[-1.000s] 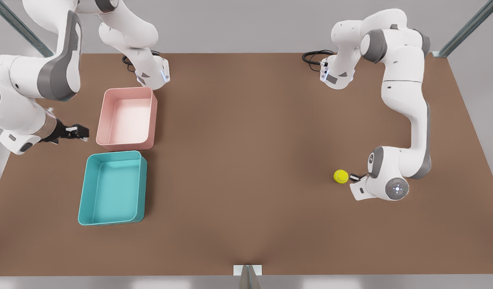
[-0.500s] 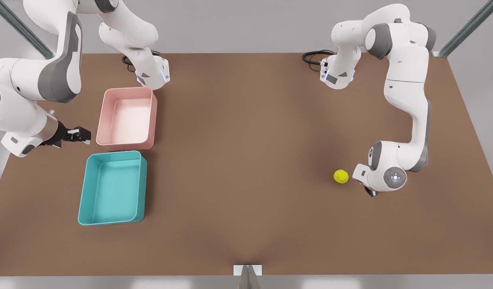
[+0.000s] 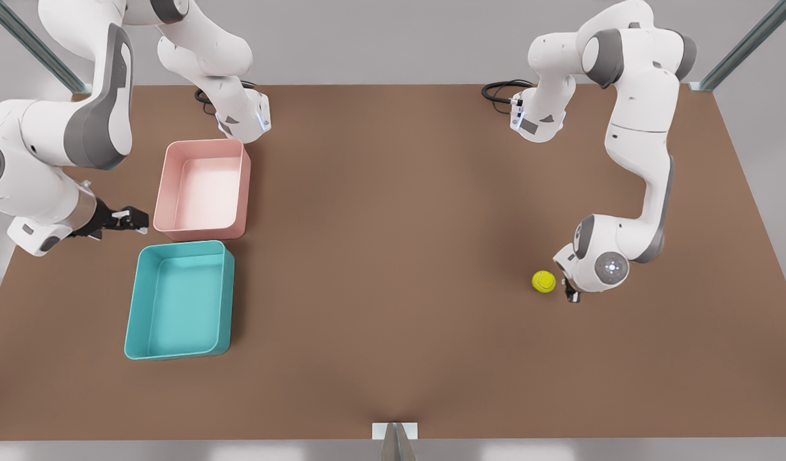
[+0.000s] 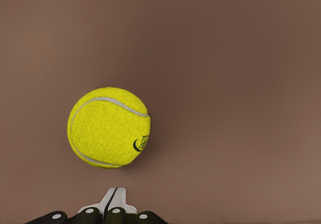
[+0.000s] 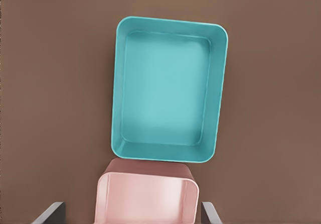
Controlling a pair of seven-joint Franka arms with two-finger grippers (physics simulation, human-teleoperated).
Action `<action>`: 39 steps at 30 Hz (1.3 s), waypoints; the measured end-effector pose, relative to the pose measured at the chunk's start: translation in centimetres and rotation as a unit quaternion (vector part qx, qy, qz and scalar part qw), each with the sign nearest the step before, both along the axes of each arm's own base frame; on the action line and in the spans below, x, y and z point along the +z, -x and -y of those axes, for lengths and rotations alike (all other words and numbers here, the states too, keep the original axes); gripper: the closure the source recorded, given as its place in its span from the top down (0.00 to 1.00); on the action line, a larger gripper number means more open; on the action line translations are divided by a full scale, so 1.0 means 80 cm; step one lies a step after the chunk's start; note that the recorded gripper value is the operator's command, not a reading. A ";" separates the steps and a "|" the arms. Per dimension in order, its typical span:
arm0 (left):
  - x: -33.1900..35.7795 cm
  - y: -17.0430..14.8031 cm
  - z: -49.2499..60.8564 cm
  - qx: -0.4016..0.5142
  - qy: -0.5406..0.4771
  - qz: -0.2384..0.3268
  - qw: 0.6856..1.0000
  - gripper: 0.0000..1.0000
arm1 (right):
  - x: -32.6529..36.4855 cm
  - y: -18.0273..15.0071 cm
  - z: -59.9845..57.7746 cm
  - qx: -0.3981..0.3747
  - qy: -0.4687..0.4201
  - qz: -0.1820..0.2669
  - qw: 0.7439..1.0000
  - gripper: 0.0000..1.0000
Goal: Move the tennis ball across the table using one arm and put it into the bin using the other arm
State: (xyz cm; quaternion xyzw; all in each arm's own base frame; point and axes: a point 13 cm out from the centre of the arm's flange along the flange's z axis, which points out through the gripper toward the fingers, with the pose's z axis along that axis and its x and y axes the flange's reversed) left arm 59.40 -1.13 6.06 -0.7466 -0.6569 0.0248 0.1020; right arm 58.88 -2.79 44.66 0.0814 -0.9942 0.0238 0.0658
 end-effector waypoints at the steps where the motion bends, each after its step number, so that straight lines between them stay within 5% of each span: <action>1: -0.006 0.000 -0.001 -0.005 0.002 0.000 1.000 0.21 | -0.002 0.000 -0.001 0.000 -0.002 -0.001 1.000 1.00; 10: -0.013 -0.007 0.014 -0.037 0.009 0.013 0.999 0.21 | -0.009 0.000 -0.004 -0.001 -0.008 -0.007 1.000 1.00; 15: 0.001 0.001 0.231 -0.102 0.015 0.042 0.994 0.21 | -0.012 -0.002 -0.006 0.000 -0.009 -0.008 1.000 1.00; 21: 0.091 -0.076 0.188 0.179 0.070 0.078 0.978 0.21 | -0.015 -0.004 -0.008 0.001 -0.010 -0.010 1.000 1.00; 22: 0.146 -0.112 0.171 0.216 0.068 0.101 0.969 0.26 | -0.015 -0.004 -0.008 0.001 -0.010 -0.010 1.000 1.00; 23: 0.240 -0.157 0.162 0.242 0.066 0.136 0.958 1.00 | -0.015 -0.004 -0.009 0.001 -0.010 -0.010 1.000 1.00; 24: 0.334 -0.175 0.146 0.267 0.054 0.158 0.949 1.00 | -0.015 -0.004 -0.009 0.001 -0.010 -0.010 1.000 1.00; 25: 0.421 -0.168 0.131 0.297 0.044 0.171 0.938 1.00 | -0.015 -0.004 -0.009 0.001 -0.010 -0.010 1.000 1.00; 27: 0.511 -0.087 0.112 0.369 0.030 0.143 0.918 1.00 | -0.017 -0.005 -0.011 0.003 -0.009 -0.011 1.000 1.00; 31: 0.497 -0.013 0.097 0.477 -0.037 0.057 0.876 1.00 | -0.058 -0.026 -0.080 0.046 -0.015 -0.030 0.998 1.00; 34: 0.480 0.014 0.103 0.527 -0.075 0.019 0.846 1.00 | -0.109 -0.018 -0.221 0.120 -0.002 -0.049 0.992 1.00; 39: 0.475 0.038 0.107 0.590 -0.117 -0.003 0.799 1.00 | -0.166 0.017 -0.252 0.111 0.020 -0.063 0.992 1.00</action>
